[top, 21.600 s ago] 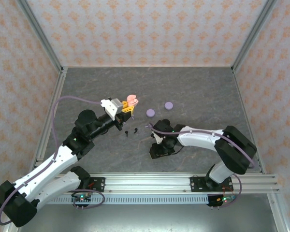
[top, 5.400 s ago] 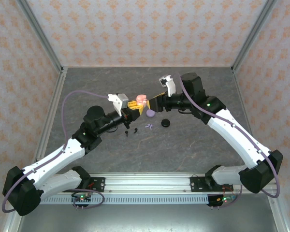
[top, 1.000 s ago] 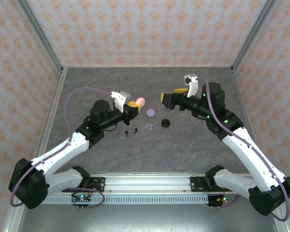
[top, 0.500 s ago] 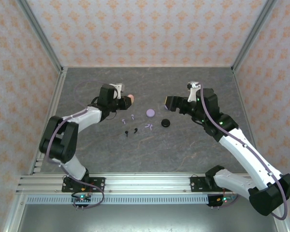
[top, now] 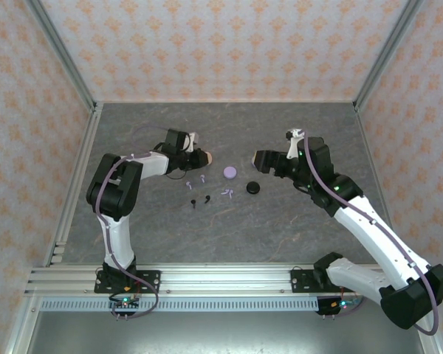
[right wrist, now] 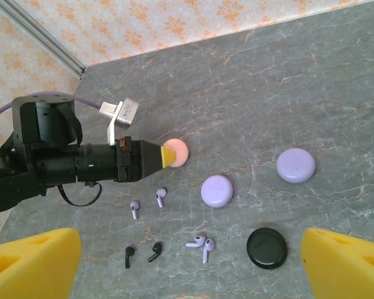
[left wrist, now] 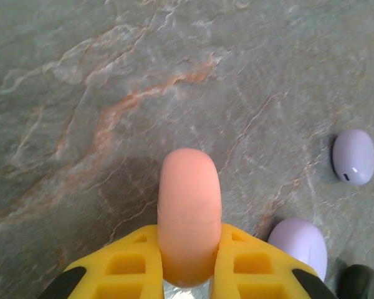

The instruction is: Insert the wireless bluetooth earbuds into the charging case

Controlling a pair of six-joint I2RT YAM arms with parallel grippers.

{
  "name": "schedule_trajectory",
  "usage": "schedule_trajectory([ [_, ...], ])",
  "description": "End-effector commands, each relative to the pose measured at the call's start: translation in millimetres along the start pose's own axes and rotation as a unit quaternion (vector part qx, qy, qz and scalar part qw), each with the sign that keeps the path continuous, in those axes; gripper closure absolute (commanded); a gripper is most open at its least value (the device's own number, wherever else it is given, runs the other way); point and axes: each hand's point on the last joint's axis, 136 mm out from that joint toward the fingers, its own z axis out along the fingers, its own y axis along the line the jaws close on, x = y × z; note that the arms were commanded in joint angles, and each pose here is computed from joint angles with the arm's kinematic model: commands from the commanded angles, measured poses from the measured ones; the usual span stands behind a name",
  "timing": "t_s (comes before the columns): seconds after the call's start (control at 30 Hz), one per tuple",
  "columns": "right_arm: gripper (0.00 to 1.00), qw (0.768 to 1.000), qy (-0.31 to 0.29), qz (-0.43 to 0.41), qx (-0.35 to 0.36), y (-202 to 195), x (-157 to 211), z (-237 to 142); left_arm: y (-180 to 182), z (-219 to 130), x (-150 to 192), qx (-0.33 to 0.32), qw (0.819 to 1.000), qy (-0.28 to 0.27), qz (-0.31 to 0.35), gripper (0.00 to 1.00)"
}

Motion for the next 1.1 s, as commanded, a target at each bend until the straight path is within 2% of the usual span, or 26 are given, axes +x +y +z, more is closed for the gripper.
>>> schedule_trajectory([
  [0.0, 0.09, 1.0, 0.001, 0.002, 0.016, -5.7, -0.2, -0.9, 4.6, 1.3, -3.1, 0.001, 1.0, 0.005, -0.024, 0.74],
  [0.23, 0.08, 0.999, 0.015, -0.009, 0.036, -13.0, 4.3, -0.3, 17.7, 3.1, -0.4, -0.003, 0.999, 0.003, -0.043, 0.5],
  [0.53, 0.01, 0.994, 0.054, -0.045, 0.085, -30.2, 16.4, -2.4, 14.3, -26.2, -16.6, -0.014, 0.999, -0.031, -0.021, 0.36],
  [0.83, 0.01, 0.987, 0.102, -0.065, 0.107, -39.7, 30.2, 7.7, -26.3, -109.6, -43.8, -0.01, 0.989, -0.138, 0.046, 0.29],
  [1.07, 0.01, 0.978, 0.166, -0.072, 0.105, -45.5, 55.3, 35.1, -52.8, -195.9, -42.3, -0.022, 0.966, -0.239, 0.098, 0.22],
])
